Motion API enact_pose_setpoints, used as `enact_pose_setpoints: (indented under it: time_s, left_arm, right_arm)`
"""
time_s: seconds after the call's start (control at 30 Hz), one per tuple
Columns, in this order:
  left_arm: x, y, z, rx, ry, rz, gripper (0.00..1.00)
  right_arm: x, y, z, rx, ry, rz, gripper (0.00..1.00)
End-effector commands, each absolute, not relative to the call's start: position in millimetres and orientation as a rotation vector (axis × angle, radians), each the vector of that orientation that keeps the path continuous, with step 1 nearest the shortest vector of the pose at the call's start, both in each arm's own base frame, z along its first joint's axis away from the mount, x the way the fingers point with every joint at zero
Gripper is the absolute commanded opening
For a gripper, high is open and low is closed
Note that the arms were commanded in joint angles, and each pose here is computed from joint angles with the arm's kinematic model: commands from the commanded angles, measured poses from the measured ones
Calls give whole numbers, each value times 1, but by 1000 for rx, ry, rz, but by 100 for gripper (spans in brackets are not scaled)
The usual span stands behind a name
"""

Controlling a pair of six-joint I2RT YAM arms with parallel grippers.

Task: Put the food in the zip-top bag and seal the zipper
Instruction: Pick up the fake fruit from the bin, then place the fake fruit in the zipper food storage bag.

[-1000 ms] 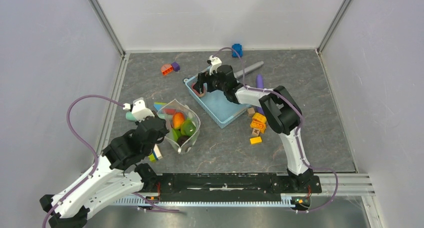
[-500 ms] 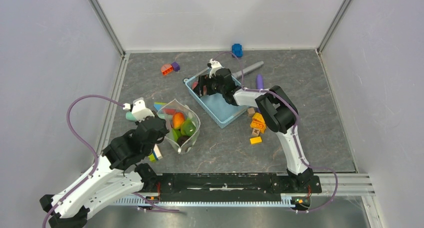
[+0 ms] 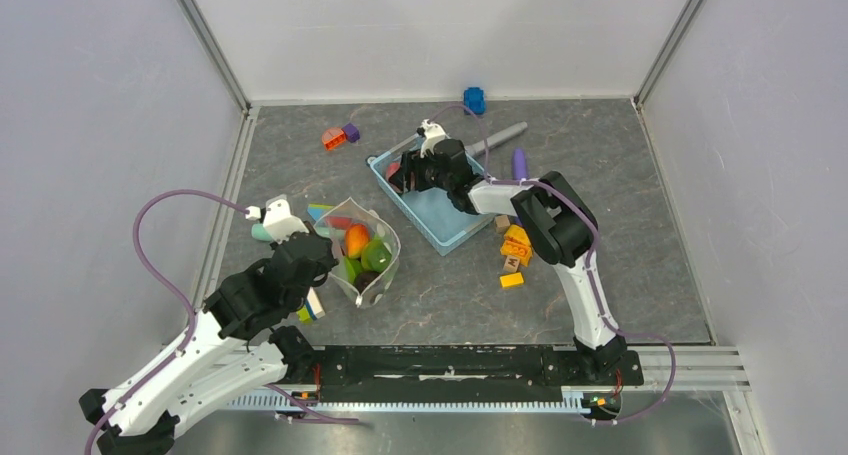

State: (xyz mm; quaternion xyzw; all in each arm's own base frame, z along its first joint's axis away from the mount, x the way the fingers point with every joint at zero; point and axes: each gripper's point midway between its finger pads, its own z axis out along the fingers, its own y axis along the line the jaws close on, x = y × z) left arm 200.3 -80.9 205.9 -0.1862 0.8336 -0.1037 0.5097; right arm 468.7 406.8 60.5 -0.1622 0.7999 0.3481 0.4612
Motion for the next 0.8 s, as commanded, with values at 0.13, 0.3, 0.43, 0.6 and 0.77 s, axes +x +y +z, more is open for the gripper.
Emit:
enact_pose_setpoints:
  time_s: [0.13, 0.3, 0.43, 0.6, 0.77]
  left_arm:
    - [202, -82, 222, -489, 1957, -311, 2]
    - [202, -85, 224, -485, 1953, -340, 2]
    - [201, -86, 224, -484, 1955, -346, 2]
    - [201, -88, 225, -481, 1956, -355, 2]
    - [202, -91, 227, -472, 1957, -373, 2]
  right_arm:
    - [450, 389, 159, -433, 1748, 844, 24]
    - [424, 365, 207, -451, 1645, 822, 24]
    - [386, 351, 247, -504, 1536, 849, 24]
    - [325, 354, 293, -650, 1345, 832, 24]
    - [275, 373, 318, -783, 1223, 822, 25]
